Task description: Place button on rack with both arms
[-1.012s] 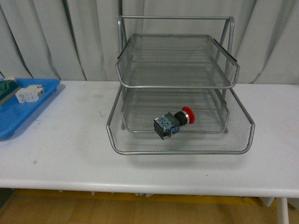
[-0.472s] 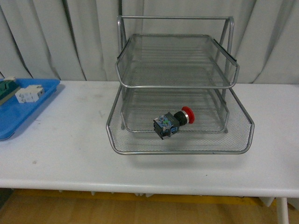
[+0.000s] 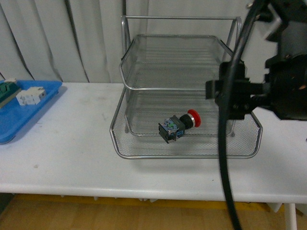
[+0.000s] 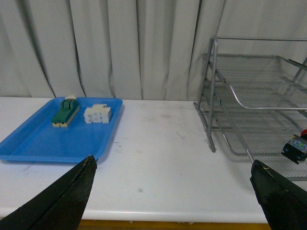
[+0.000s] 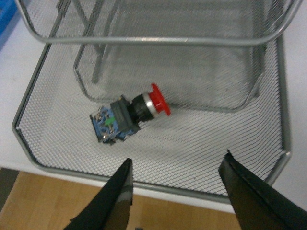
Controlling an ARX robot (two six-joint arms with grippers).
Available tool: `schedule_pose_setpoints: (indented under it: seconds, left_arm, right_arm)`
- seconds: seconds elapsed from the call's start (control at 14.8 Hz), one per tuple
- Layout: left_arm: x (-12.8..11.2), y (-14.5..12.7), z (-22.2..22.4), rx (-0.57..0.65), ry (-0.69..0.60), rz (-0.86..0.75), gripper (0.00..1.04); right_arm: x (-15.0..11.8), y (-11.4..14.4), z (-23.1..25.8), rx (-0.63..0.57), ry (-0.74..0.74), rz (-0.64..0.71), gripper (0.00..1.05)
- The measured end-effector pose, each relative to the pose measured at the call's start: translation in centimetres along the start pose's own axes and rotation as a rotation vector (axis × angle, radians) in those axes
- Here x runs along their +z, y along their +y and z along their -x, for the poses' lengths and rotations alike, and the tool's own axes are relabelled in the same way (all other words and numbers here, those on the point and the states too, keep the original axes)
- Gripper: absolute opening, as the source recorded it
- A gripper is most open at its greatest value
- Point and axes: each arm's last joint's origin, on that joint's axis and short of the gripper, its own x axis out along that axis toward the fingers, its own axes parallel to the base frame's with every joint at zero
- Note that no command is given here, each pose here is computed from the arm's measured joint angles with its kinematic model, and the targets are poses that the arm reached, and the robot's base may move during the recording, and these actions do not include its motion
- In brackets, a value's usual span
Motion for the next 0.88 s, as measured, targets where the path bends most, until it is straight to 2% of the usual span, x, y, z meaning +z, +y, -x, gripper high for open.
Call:
schedule_pose_setpoints:
  seconds: [0.14, 0.34, 0.61, 0.74, 0.88]
  left_arm:
    - [0.0, 0.0, 0.0, 0.000, 0.000, 0.000, 0.98]
    - [0.0, 0.0, 0.0, 0.000, 0.000, 0.000, 0.98]
    - [0.0, 0.0, 0.0, 0.000, 0.000, 0.000, 0.98]
    - [0.0, 0.0, 0.0, 0.000, 0.000, 0.000, 0.98]
    - [0.0, 0.0, 0.0, 0.000, 0.000, 0.000, 0.98]
  right_arm:
    - [-1.4, 1.1, -0.5, 0.022, 0.088, 0.011, 0.40]
    - [-2.8, 2.4, -1.3, 0.042, 0.128, 0.035, 0.05]
    - [-6.6, 3.3, -3.4, 0.036, 0.256, 0.067, 0.02]
    - [-7.3, 3.0, -4.4, 0.012, 0.283, 0.069, 0.02]
    - [-6.9, 2.7, -5.5, -0.013, 0.276, 0.059, 0.02]
